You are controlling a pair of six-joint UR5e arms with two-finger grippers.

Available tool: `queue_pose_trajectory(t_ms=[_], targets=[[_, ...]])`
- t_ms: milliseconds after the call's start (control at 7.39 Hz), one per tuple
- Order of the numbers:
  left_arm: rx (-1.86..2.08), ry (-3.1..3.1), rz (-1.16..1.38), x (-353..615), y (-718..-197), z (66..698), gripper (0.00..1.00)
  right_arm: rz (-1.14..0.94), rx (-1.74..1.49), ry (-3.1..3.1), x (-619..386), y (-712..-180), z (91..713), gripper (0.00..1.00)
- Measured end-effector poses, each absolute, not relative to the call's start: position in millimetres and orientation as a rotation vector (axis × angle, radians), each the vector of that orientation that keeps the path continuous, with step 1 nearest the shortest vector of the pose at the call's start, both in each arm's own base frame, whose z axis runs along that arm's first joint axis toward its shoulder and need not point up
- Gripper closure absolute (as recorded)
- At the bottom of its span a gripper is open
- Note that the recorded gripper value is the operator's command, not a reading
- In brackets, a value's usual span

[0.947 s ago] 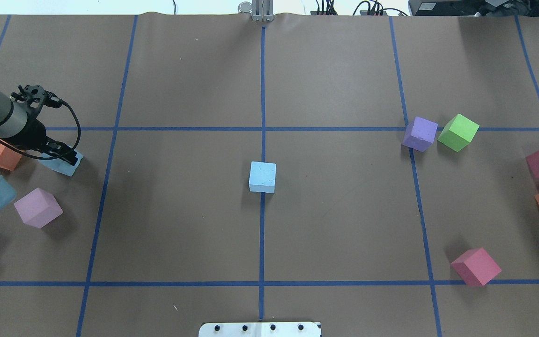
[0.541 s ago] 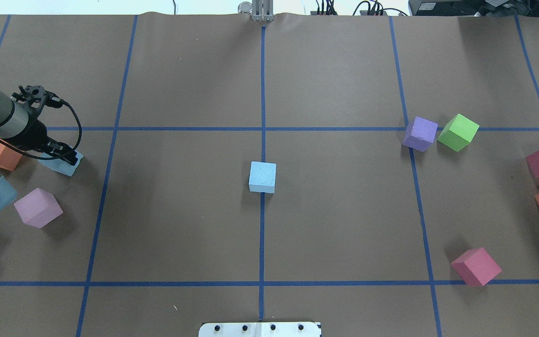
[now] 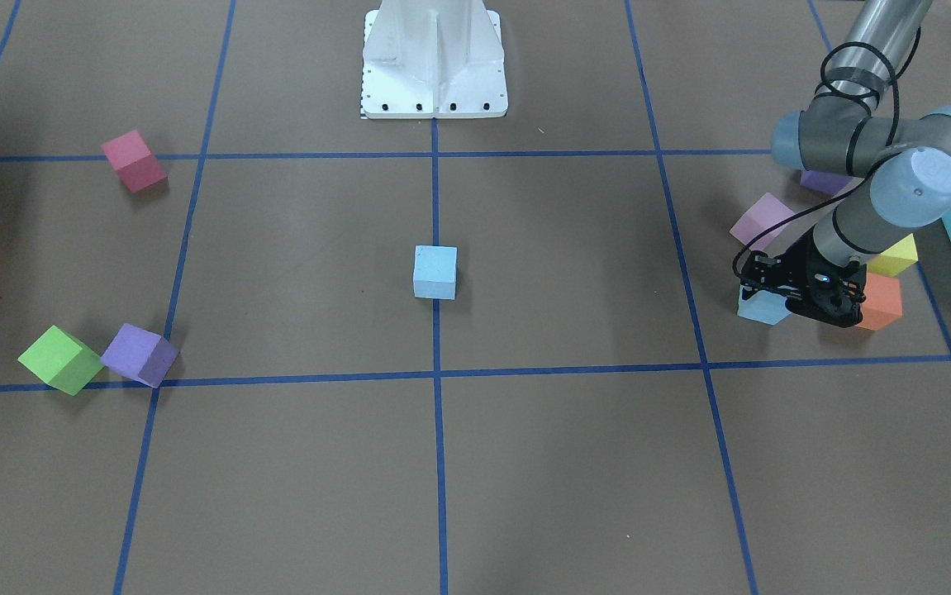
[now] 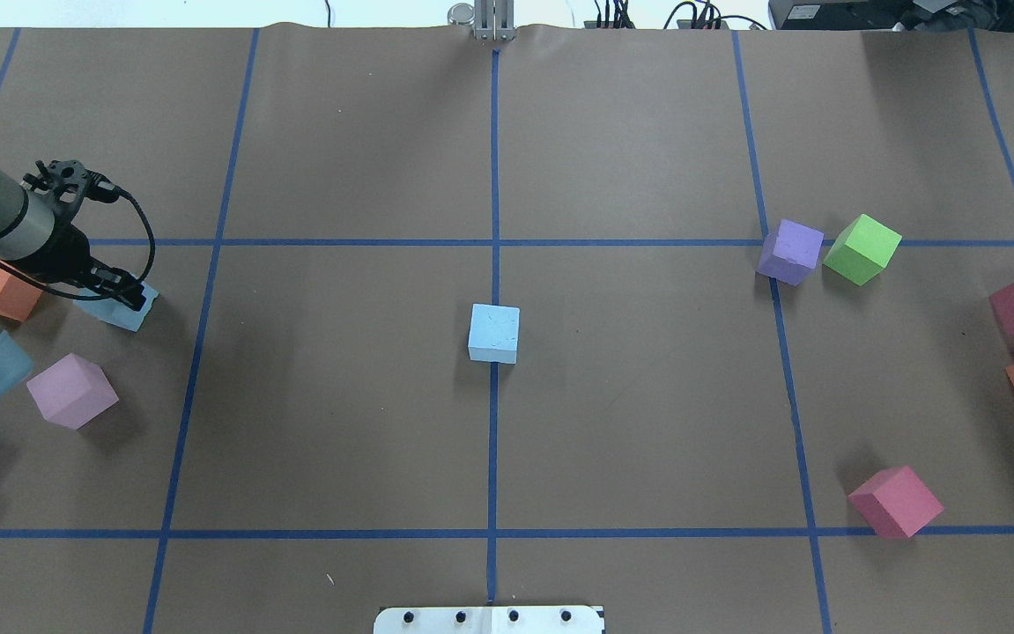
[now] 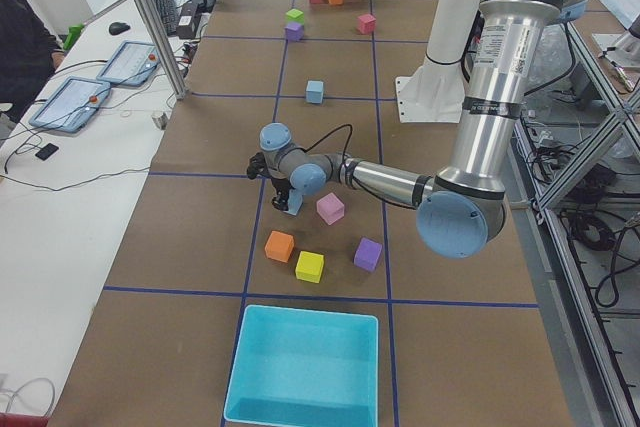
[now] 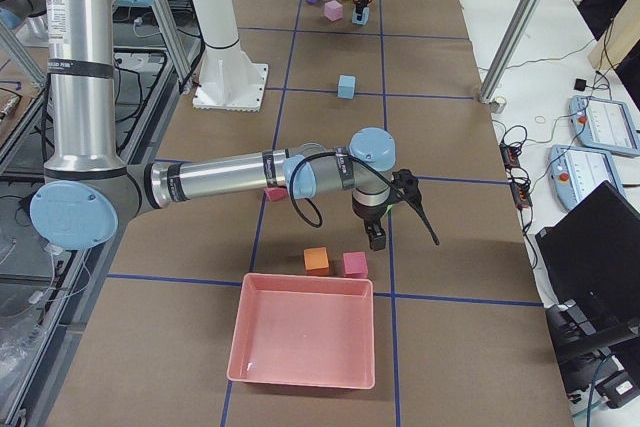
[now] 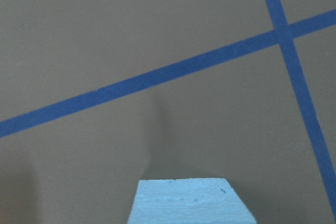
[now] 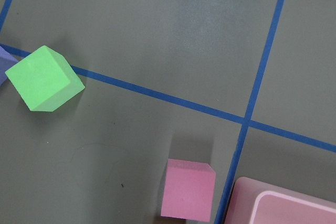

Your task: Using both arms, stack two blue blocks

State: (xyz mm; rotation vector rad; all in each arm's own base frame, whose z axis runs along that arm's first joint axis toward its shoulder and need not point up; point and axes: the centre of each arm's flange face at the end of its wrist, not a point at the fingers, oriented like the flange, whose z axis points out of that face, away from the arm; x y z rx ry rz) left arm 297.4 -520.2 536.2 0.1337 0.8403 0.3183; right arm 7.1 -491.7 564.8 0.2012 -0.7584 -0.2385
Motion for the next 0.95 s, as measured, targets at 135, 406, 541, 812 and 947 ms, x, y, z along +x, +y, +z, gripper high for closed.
queue_pose_trajectory(t_ms=[135,406,541,812,947], targets=[[0.139,0.846,0.321,297,-520,531,0.4,-0.238,0.201,-0.758,7,-492,565,0.0],[0.129,0.894,0.315,298,-516,501,0.41,-0.235,0.2,-0.759,7,-492,565,0.0],[0.109,0.917,0.285,302,-519,471,0.41,-0.234,0.2,-0.759,7,-492,564,0.0],[0.06,0.937,0.195,318,-528,378,0.41,-0.231,0.198,-0.759,6,-492,564,0.0],[0.033,0.952,0.153,333,-523,334,0.41,-0.229,0.197,-0.759,6,-492,564,0.0]])
